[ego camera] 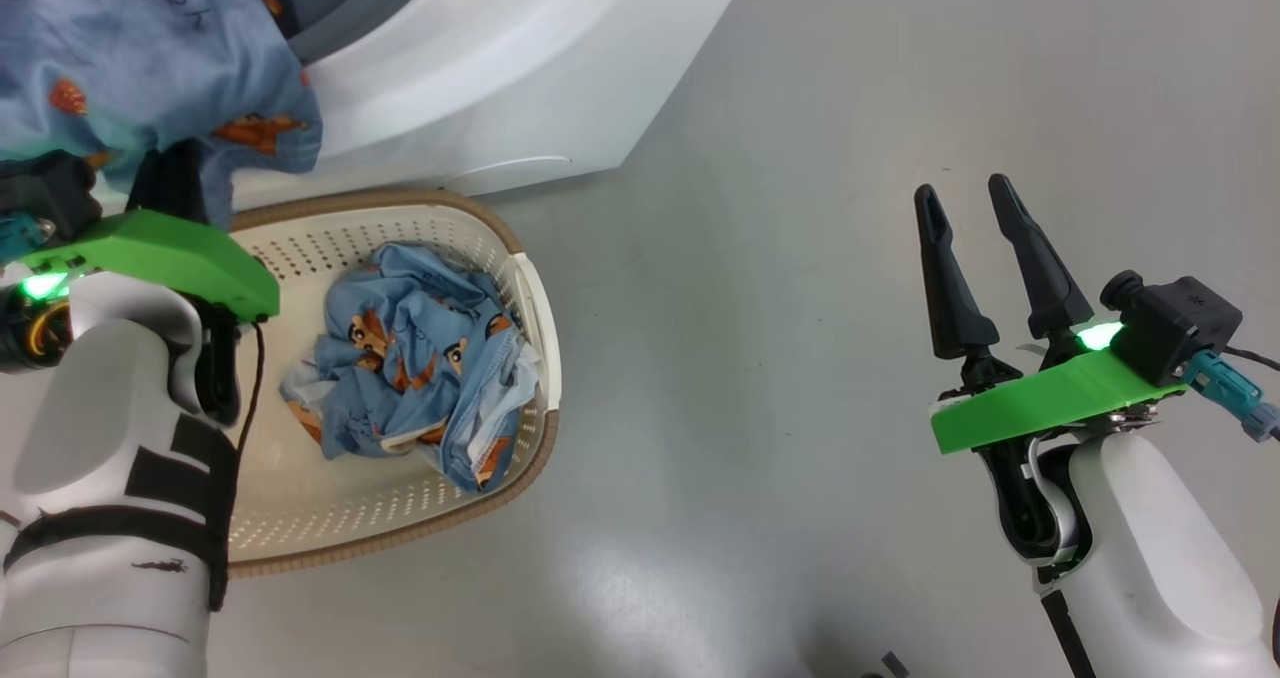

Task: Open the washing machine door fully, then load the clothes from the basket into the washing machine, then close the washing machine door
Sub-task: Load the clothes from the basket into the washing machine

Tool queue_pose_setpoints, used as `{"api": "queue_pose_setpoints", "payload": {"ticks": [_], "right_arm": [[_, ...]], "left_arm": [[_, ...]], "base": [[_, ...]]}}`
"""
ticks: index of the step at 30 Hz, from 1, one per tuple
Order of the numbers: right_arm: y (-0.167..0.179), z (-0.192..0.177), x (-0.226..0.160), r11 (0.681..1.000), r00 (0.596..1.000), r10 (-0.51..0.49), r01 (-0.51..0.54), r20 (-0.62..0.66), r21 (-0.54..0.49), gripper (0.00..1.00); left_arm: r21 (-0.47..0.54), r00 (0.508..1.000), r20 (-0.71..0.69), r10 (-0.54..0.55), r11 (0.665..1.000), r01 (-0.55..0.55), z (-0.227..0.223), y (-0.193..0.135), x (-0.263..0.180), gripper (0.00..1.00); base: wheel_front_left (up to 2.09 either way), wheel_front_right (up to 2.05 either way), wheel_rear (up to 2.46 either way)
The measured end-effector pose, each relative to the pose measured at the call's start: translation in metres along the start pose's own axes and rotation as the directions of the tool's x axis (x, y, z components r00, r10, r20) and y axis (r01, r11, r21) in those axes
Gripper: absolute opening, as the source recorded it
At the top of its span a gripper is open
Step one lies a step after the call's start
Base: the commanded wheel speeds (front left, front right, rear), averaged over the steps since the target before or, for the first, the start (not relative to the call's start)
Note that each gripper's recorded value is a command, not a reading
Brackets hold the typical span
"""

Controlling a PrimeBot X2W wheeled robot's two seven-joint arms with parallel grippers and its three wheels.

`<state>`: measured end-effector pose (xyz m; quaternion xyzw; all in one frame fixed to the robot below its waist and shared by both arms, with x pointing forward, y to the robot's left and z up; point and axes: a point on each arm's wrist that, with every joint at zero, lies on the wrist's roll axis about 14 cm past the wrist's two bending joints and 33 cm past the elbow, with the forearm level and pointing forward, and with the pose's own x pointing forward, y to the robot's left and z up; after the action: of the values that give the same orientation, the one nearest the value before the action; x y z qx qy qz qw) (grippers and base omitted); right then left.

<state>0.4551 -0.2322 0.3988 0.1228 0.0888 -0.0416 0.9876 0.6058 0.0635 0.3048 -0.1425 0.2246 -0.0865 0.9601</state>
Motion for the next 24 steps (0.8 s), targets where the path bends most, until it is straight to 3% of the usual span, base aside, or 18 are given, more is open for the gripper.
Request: {"api": "queue_pose_setpoints", "payload": {"ticks": [13, 24], "right_arm": [[0.011, 0.008, 0.000, 0.999, 0.999, 0.029, -0.029, 0.020, 0.013, 1.00], [0.018, 0.008, 0.002, 0.999, 0.999, 0.047, -0.047, 0.023, 0.022, 1.00]], "left_arm": [[0.008, 0.999, 0.019, -0.039, 0.999, 0.039, 0.010, -0.002, -0.019, 0.00], [0.013, 0.984, 0.151, -0.094, 0.996, 0.093, 0.044, -0.010, -0.030, 0.00]], "base": [[0.00, 0.00, 0.00], [0.00, 0.00, 0.00]]}}
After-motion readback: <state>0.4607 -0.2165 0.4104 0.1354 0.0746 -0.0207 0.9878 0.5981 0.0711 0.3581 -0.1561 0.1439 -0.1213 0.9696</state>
